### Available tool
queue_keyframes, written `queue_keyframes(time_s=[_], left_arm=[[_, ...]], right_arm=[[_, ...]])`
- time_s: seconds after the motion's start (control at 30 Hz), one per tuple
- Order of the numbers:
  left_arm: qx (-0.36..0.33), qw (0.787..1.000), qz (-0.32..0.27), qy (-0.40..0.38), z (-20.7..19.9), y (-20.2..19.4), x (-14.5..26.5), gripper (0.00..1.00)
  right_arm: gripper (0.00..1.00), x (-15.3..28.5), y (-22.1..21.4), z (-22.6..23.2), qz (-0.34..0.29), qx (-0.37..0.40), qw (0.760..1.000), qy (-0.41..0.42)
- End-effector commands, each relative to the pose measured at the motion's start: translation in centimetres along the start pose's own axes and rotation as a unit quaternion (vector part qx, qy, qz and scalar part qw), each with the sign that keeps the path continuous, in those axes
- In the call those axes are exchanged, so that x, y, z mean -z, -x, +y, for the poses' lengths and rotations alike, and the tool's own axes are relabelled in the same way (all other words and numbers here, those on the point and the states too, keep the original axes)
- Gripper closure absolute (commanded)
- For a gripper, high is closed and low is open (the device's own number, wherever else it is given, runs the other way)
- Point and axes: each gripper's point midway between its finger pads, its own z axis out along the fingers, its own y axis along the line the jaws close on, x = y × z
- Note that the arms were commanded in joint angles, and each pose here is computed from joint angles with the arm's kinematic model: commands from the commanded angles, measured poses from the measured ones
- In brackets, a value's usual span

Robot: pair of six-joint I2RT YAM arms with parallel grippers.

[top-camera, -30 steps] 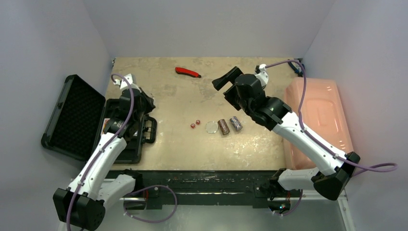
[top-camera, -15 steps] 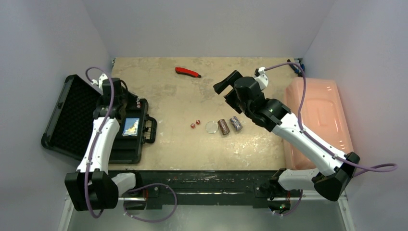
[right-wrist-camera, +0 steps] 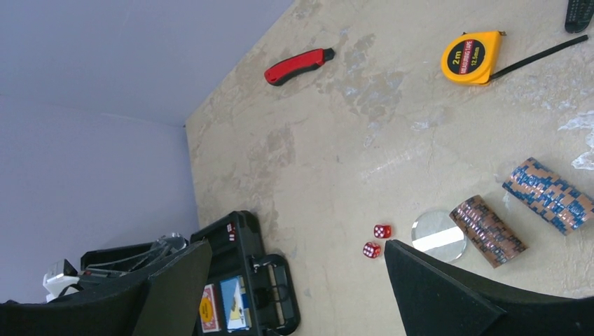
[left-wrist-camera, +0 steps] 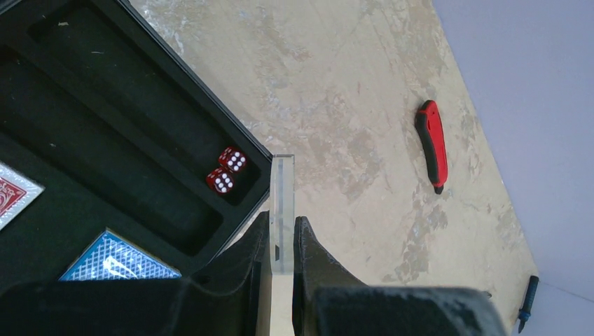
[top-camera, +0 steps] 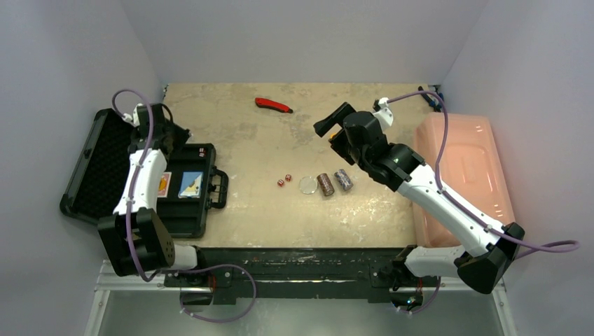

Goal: Pack up texas hold em set

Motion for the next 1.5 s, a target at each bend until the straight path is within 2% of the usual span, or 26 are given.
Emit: queue_keyframes(time_s=[0.0,0.17,0.3,0.57,0.77,0.97,1.47], left_arm=[[0.025,0.999,-0.01,-0.029,-1.7,2.7,-0.5,1.0],[0.039,0.999,0.018,-0.027,-0.5,3.0,-2.3,1.0],[0.024,0.999,0.04,0.014,1.6,2.0,-2.6,1.0],[0.028,0.998,0.05,0.03,5.0,0.4,-3.0,1.0],[0.035,0.995,0.035,0.084,7.7,0.4,-2.8,1.0],[0.056,0.995,0.027,0.076,8.0,1.2,-3.4,1.0],[0.059,0.989,-0.002,0.133,10.7,2.8,-2.0,1.0]], right_arm=[[0.01,0.3,0.8,-0.1,-0.01,0.002,1.0,0.003],[0.01,0.0,0.5,-0.4,-0.006,0.004,1.0,-0.001],[0.01,-0.2,0.4,-0.7,-0.006,0.005,1.0,-0.005],[0.01,-0.7,-0.1,-0.8,0.002,0.013,1.0,-0.008],[0.01,-0.9,0.0,-1.1,0.001,0.016,1.0,-0.013],[0.01,-1.0,-0.1,-1.4,0.002,0.018,1.0,-0.015],[0.01,-1.1,0.5,-2.2,-0.005,0.019,0.999,-0.025]])
